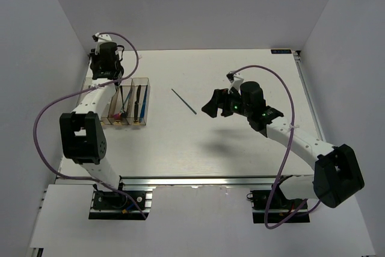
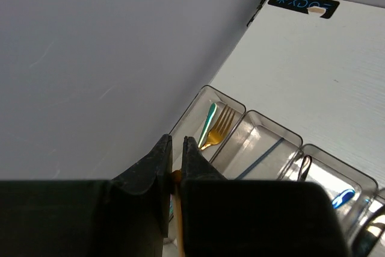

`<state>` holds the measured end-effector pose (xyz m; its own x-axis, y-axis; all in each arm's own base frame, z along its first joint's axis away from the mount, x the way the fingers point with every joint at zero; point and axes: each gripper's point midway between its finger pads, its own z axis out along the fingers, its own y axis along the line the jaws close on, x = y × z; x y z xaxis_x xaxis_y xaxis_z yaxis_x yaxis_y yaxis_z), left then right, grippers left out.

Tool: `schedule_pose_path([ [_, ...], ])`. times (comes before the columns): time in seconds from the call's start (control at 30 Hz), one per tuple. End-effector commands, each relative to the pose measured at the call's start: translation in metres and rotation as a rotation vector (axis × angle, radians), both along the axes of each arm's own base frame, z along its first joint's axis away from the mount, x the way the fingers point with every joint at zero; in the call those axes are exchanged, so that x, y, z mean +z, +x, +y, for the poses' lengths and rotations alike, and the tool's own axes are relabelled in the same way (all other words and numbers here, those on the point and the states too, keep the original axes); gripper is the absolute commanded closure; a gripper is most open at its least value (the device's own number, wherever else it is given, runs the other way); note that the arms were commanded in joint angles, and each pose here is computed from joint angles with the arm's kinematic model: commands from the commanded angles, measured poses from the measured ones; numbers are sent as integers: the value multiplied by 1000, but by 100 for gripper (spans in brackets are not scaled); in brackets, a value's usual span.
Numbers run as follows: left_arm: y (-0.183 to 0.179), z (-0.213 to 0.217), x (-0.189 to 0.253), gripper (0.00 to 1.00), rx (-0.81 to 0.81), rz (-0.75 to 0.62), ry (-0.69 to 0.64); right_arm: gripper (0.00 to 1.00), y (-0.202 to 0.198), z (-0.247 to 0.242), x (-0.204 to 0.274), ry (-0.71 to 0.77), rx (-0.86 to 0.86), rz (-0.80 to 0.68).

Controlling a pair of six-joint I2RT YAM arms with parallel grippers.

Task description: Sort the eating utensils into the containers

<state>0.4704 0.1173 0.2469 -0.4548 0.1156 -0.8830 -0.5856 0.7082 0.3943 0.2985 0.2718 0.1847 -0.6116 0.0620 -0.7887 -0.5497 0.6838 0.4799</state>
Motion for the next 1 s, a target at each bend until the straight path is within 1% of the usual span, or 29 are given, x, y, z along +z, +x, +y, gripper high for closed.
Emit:
schedule_pose_path([
  [0.0, 17, 14, 26, 100, 19, -86, 54, 11, -2, 1, 13, 23, 27, -46],
  [0.03, 15, 32, 21, 100, 56, -89, 53, 11, -4, 2, 14, 29, 34, -48],
  [0.07, 18, 34, 18, 100, 58, -103, 53, 11, -4, 3, 16, 36, 38, -53],
  [0.1, 18, 36, 5, 100, 69, -85, 56, 11, -4, 3, 15, 37, 41, -49],
  [0.17, 22, 36, -5, 100, 51, -83, 46, 11, -5, 5, 15, 44, 52, -48],
  [0.2, 23, 35, -18, 100, 49, -64, 42, 11, -5, 5, 13, 41, 52, -43],
  [0.37, 23, 32, -43, 100, 26, -60, 24, 11, -1, 4, 8, 28, 40, -44],
  [0.47, 29, 28, -50, 97, 4, -64, 5, 11, 3, 4, 4, 15, 29, -49],
  [0.53, 33, 26, -60, 97, -9, -39, -9, 11, 5, 4, 2, 10, 26, -47],
  [0.57, 33, 26, -62, 94, -7, -40, -15, 11, 5, 5, -1, 5, 28, -40],
  [0.7, 28, 23, -75, 56, -17, -21, -29, 11, 9, 6, -3, -9, 28, -38],
  [0.73, 28, 21, -75, 41, -27, -29, -38, 11, 12, 5, -5, -19, 18, -40],
  [0.8, 27, 17, -70, 31, -44, -50, -57, 11, 20, 6, -9, -41, 14, -49],
  [0.83, 27, 15, -68, 24, -51, -52, -64, 11, 24, 6, -13, -55, 7, -45],
  [0.93, 27, 5, -41, 20, -77, -107, -78, 11, 45, 15, -30, -126, 6, -7],
  [0.97, 23, 5, -30, 15, -64, -128, -73, 11, 48, 18, -50, -173, 10, 35],
])
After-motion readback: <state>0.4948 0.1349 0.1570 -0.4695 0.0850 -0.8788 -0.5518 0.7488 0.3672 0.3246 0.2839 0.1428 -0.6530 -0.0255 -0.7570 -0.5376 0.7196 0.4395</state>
